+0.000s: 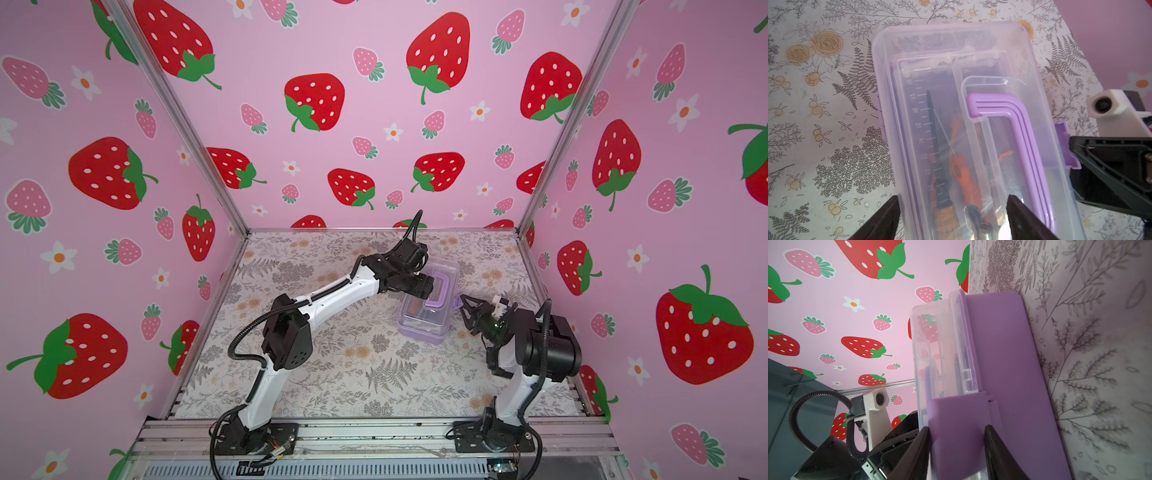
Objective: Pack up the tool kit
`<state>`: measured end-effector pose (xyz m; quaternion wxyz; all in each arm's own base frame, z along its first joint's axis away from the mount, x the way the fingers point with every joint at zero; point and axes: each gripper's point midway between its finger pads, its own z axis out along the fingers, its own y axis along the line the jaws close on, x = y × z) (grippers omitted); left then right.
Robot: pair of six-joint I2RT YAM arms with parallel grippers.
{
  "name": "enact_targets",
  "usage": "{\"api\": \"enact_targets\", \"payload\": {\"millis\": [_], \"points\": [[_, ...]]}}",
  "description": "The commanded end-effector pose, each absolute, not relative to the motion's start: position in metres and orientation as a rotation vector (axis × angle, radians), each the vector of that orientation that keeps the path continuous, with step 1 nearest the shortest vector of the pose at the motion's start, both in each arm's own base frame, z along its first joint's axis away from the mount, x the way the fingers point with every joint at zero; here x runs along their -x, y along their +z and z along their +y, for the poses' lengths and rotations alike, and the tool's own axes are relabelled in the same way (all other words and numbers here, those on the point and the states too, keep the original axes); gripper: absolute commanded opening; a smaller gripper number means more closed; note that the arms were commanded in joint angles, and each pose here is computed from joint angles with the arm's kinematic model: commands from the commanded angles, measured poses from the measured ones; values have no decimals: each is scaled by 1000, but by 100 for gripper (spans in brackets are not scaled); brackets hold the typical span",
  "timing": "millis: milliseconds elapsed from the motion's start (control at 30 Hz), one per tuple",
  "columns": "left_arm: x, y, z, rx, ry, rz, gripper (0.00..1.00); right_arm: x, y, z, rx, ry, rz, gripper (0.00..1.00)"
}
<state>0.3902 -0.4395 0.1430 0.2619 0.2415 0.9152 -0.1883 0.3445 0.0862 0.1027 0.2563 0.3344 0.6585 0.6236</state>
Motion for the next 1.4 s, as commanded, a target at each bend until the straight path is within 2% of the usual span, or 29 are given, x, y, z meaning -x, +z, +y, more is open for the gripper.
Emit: {"api": "enact_targets", "payload": {"millis": [0, 300, 400, 467, 533, 633, 733, 867, 1000, 1367], "points": [[-365, 112, -446, -745, -514, 2568, 81, -344, 174, 88, -537, 1705, 1572, 45], [-366, 110, -446, -743, -514, 2572, 82, -345, 184, 88, -517, 1714, 1552, 46], [-365, 109, -447, -745, -515, 2574, 81, -344, 188, 89, -502, 1717, 1546, 51], [-366, 108, -446, -743, -511, 2578, 82, -345, 188, 89, -501, 1720, 1548, 58], [-365, 108, -447, -741, -518, 2579, 81, -345, 186, 89, -507, 1721, 1553, 58], [-365, 108, -447, -741, -520, 2581, 81, -346, 181, 89, -518, 1722, 1563, 56], [-365, 107, -447, -741, -517, 2581, 81, -346, 176, 90, -526, 1721, 1575, 48], [-366, 107, -448, -738, -519, 2579, 81, -345, 177, 90, -514, 1718, 1577, 47], [-367, 106, -450, -737, -524, 2584, 81, -347, 175, 91, -515, 1724, 1583, 37], [-366, 104, -452, -741, -533, 2590, 81, -352, 159, 98, -511, 1725, 1637, 44]]}}
